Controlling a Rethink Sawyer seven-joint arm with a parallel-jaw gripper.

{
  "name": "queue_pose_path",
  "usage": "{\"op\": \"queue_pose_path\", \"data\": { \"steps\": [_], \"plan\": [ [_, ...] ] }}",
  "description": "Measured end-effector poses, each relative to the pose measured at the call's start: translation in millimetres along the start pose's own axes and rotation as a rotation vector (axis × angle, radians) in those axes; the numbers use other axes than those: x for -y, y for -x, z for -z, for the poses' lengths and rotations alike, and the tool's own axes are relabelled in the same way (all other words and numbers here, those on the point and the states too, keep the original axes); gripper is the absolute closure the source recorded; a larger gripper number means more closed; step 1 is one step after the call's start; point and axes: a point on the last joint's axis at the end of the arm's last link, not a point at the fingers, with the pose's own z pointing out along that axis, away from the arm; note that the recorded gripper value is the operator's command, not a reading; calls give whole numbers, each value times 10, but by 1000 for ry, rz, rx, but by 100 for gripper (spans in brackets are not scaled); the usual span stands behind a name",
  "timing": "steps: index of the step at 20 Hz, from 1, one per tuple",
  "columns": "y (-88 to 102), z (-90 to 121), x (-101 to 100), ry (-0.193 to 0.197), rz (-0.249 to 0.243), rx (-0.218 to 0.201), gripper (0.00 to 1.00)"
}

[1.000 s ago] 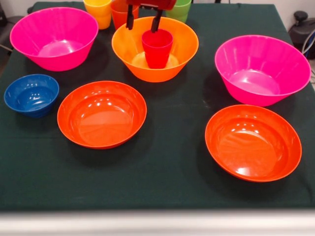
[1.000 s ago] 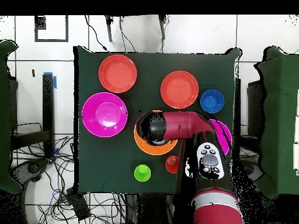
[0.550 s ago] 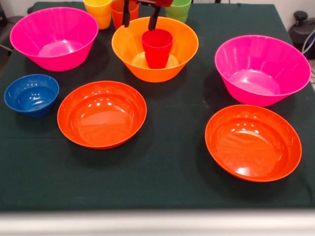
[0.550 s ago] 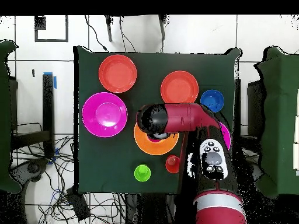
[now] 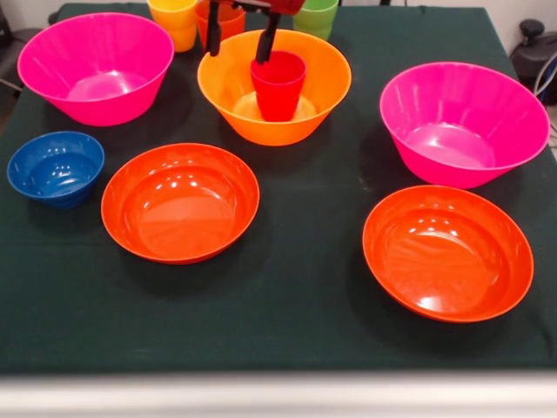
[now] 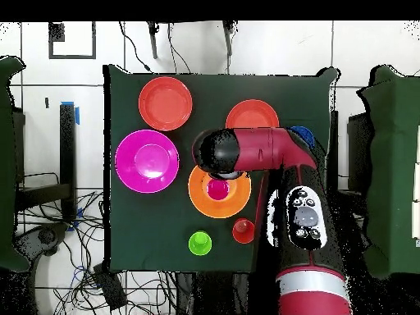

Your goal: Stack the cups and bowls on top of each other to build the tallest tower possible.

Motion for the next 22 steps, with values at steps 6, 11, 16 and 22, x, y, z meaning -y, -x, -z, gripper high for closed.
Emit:
{"op": "queue_pose_path", "data": {
  "steps": [6, 11, 16, 22],
  "plan": [
    [199, 74, 44, 1, -9, 39, 0],
    [396, 115, 81, 12, -19, 65, 0],
    [567, 93, 89, 22, -25, 81, 0],
    [717, 6, 64, 31, -28, 94, 0]
  ]
}}
